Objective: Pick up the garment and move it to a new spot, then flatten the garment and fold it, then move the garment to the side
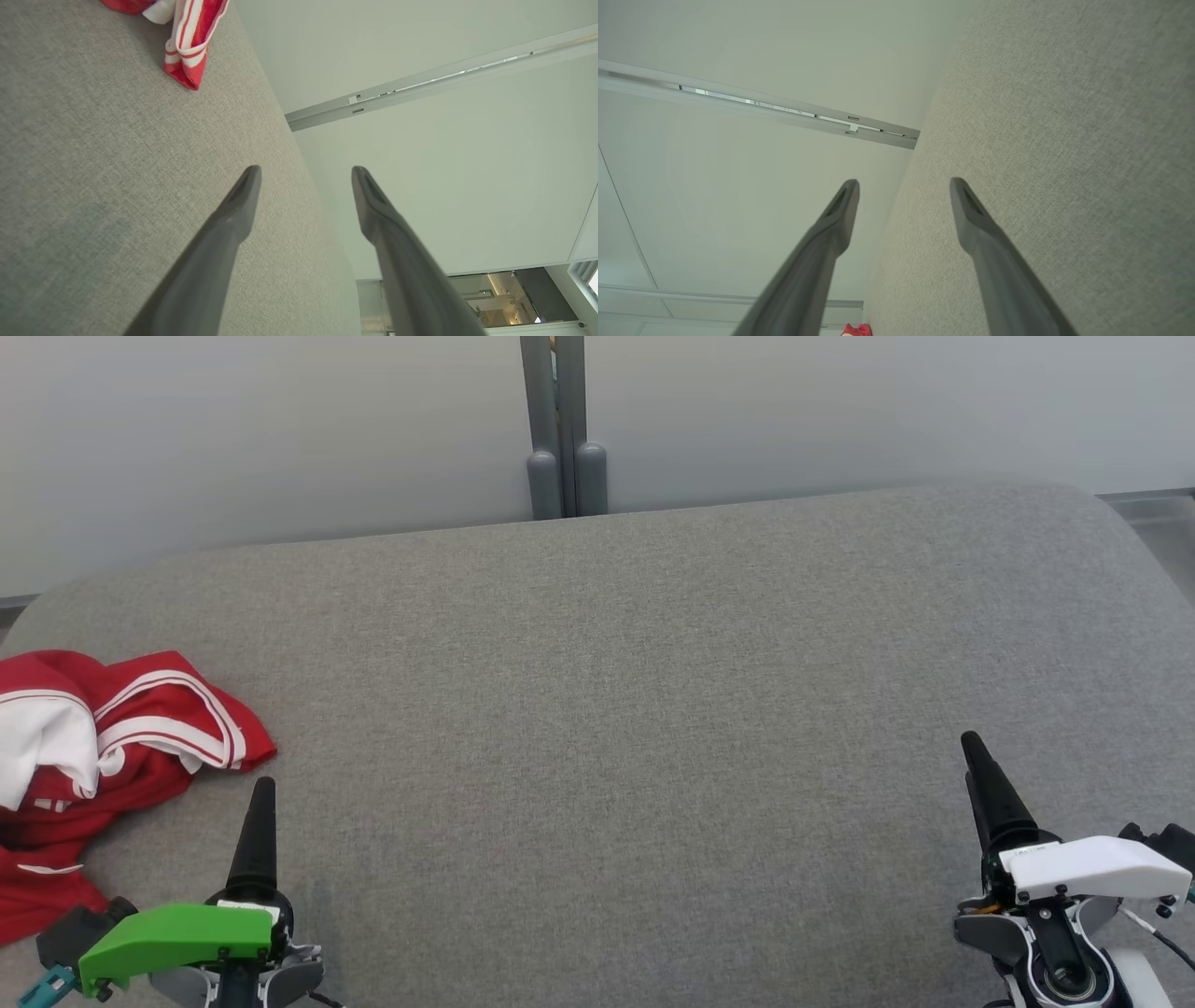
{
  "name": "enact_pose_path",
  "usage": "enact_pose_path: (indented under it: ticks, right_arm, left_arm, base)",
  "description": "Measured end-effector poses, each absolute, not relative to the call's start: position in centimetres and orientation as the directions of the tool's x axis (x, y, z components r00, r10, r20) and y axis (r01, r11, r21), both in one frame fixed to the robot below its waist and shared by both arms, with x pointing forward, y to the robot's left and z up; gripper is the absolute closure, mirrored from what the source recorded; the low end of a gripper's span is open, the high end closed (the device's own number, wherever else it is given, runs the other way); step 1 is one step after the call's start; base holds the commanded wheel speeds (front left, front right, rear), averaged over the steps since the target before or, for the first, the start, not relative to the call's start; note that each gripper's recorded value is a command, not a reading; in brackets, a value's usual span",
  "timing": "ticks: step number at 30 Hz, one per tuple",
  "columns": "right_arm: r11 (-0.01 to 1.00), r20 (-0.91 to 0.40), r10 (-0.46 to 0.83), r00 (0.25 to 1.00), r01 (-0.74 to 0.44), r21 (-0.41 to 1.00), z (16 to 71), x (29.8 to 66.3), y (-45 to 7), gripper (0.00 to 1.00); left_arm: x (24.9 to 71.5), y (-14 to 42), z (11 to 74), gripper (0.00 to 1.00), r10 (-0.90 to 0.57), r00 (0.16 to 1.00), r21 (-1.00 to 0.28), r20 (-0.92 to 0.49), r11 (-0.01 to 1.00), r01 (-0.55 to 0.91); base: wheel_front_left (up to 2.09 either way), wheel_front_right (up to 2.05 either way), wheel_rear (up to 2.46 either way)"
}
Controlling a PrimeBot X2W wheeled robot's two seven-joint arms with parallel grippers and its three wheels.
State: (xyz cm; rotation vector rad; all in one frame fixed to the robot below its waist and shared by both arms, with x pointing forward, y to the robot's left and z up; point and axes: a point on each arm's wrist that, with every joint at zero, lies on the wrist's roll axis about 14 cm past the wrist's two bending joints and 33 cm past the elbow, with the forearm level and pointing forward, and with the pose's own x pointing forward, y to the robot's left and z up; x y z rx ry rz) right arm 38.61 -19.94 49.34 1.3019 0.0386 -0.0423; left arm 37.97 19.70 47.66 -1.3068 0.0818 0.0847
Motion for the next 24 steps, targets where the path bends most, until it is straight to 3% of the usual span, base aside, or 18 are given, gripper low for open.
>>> enact_pose_path:
  ticks: [10, 24]
  right_arm:
    - [0.470, -0.041, -0.005, 0.999, 0.038, 0.882, 49.63, 38.44, -19.77, 0.00]
    - [0.646, -0.014, -0.001, 1.000, 0.011, 0.763, 50.20, 38.35, -19.78, 0.00]
  left_arm:
    - [37.98, 19.28, 47.56, 0.00, 0.021, 0.992, -0.876, -0.121, 0.469, -0.116]
    - [37.93, 19.29, 47.46, 0.00, 0.041, 0.992, -0.760, -0.123, 0.638, -0.120]
  base:
    - [0.00, 0.00, 0.00]
    - [0.00, 0.00, 0.00]
